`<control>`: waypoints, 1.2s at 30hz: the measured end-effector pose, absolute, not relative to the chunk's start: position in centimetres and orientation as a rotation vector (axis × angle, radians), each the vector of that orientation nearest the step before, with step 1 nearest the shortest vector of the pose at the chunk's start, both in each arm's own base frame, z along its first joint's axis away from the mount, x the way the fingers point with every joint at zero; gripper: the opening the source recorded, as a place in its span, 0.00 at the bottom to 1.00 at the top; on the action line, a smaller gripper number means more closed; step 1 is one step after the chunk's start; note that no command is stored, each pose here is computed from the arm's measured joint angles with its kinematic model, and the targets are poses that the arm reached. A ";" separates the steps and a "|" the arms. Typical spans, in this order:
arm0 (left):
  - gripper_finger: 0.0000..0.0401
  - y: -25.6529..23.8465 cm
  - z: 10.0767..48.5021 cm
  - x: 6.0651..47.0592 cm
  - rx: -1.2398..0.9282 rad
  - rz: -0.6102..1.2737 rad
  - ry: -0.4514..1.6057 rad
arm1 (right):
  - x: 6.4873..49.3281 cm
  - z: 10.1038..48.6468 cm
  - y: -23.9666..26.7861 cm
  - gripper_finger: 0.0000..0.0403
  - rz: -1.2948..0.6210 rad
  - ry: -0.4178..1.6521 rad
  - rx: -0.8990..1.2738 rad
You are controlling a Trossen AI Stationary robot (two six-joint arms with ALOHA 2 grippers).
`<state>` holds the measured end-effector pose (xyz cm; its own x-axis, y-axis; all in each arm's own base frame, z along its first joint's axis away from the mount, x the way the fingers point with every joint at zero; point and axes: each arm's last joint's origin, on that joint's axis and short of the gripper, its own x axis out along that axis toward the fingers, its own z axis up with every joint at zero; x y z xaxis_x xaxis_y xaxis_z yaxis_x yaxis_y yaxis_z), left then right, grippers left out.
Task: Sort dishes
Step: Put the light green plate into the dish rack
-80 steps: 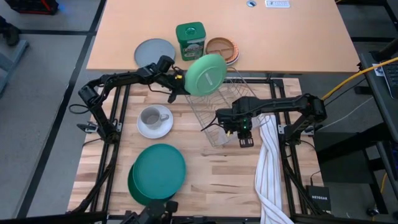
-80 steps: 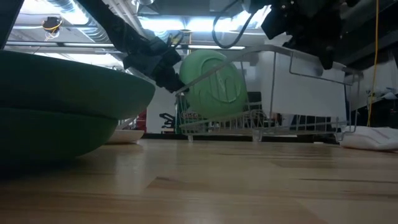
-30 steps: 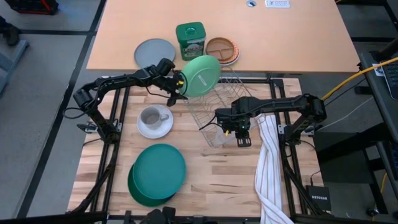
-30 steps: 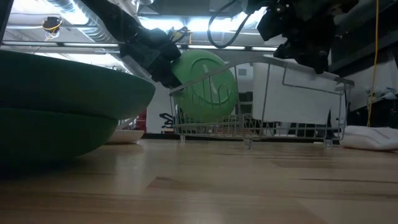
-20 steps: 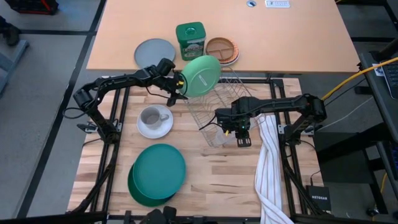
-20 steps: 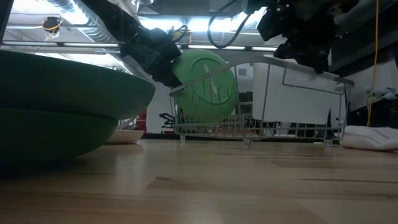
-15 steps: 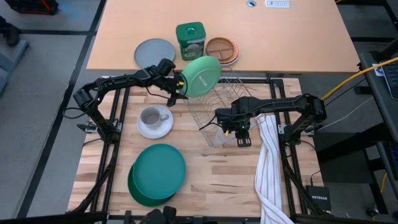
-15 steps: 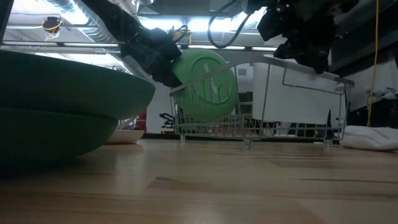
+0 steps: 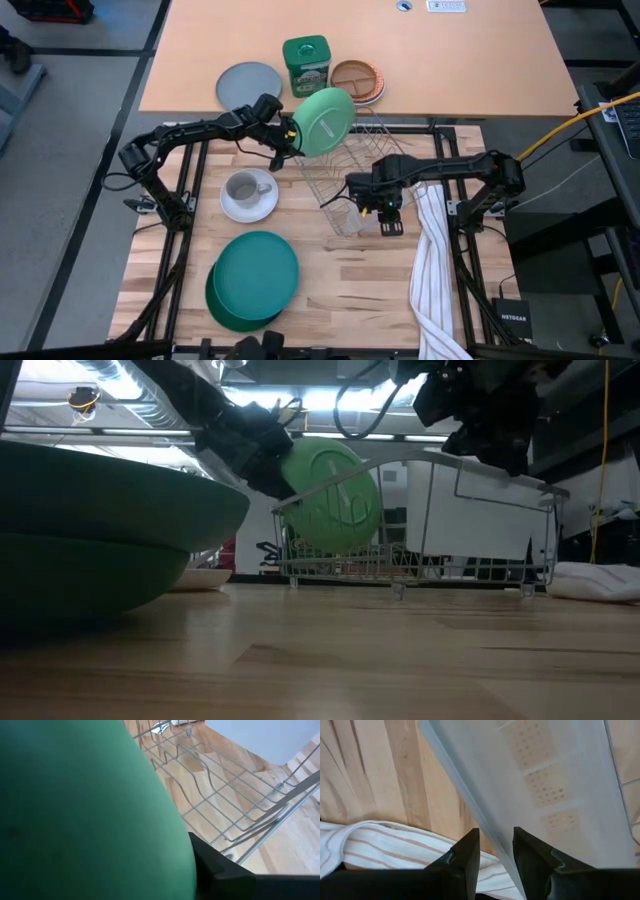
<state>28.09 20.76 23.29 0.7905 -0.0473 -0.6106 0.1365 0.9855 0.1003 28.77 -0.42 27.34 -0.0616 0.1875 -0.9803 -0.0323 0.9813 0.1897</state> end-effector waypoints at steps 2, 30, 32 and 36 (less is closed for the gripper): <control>0.02 20.6 23.6 28.0 0.143 -0.097 0.651 | 28.7 27.3 -0.4 0.29 0.182 1.626 0.122; 0.01 17.4 32.0 24.8 0.531 0.150 0.559 | 29.9 38.1 -1.1 0.29 -0.009 1.273 -0.066; 0.01 16.8 32.5 24.8 0.595 0.198 0.584 | 29.8 39.9 -1.4 0.29 -0.099 1.200 -0.125; 0.01 15.7 33.3 25.0 0.724 0.309 0.638 | 29.5 43.6 -2.5 0.29 -0.364 1.012 -0.216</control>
